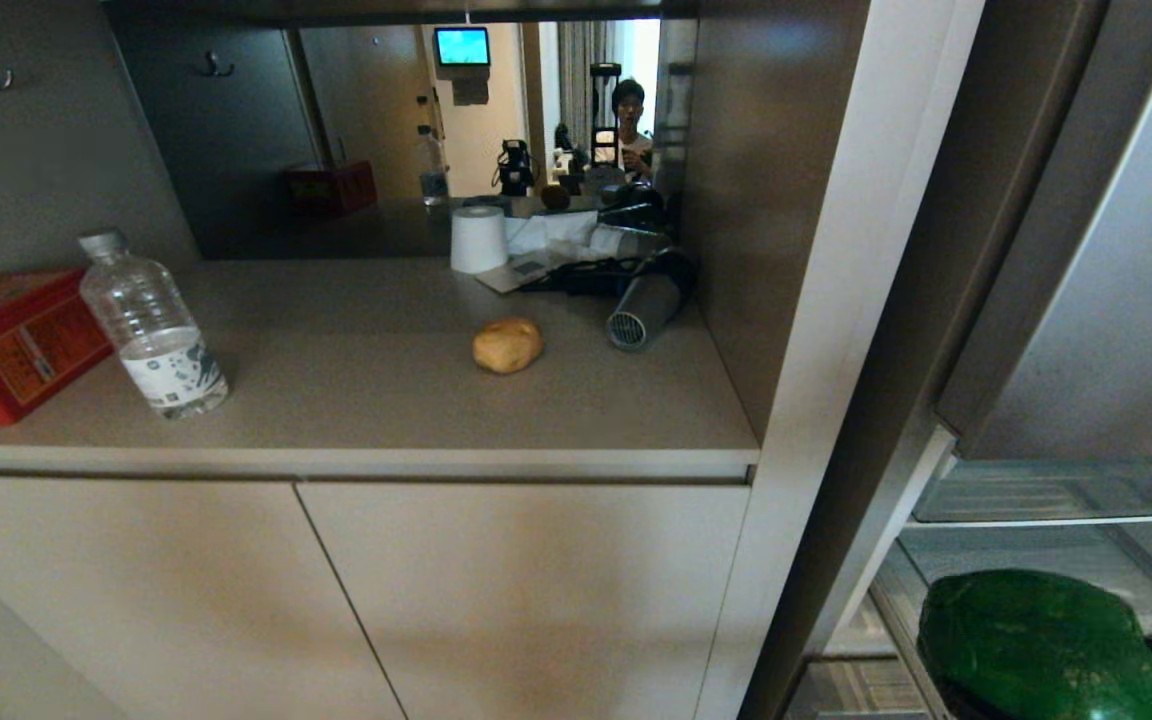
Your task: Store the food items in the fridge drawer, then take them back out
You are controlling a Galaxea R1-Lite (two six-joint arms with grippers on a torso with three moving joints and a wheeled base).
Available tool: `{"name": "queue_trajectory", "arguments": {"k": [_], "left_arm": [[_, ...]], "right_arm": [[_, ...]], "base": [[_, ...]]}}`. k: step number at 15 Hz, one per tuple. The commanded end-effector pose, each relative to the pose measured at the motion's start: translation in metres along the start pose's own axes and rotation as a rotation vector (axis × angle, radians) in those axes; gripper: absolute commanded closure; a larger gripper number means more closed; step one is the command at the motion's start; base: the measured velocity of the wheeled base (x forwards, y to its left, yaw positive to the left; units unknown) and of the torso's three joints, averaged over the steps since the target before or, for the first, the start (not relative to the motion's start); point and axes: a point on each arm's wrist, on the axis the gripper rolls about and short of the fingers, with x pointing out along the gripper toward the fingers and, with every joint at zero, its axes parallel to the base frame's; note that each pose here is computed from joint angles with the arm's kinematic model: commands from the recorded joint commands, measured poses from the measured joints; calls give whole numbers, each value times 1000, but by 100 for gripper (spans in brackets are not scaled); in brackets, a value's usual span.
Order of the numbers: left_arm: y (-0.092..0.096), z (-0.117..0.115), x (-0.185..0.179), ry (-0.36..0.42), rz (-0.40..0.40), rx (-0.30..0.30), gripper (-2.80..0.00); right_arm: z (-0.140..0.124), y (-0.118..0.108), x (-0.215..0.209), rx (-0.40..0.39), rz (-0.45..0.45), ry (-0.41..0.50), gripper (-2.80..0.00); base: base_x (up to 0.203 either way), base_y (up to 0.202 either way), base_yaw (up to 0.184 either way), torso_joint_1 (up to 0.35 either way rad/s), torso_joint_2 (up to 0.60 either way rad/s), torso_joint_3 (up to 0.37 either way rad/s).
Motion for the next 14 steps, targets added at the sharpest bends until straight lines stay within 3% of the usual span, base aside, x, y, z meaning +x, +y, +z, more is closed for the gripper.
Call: {"name": "queue_trajectory", "arguments": {"k": [1,7,14], "left_arm": [[0,0,0,1,0,-1,0],[0,0,0,2,-1,-1,0],[0,0,0,1,1,-1,0]], "right_arm": [[-7,0,-1,-10,-1,6,0],[-16,-1,-5,-11,32,16,0],[-25,-2,-8,-10,27,38,0]], "base": [[0,0,0,0,0,0],[1,0,-11,1,1,1],[3,6,-166,4,2,3]]}}
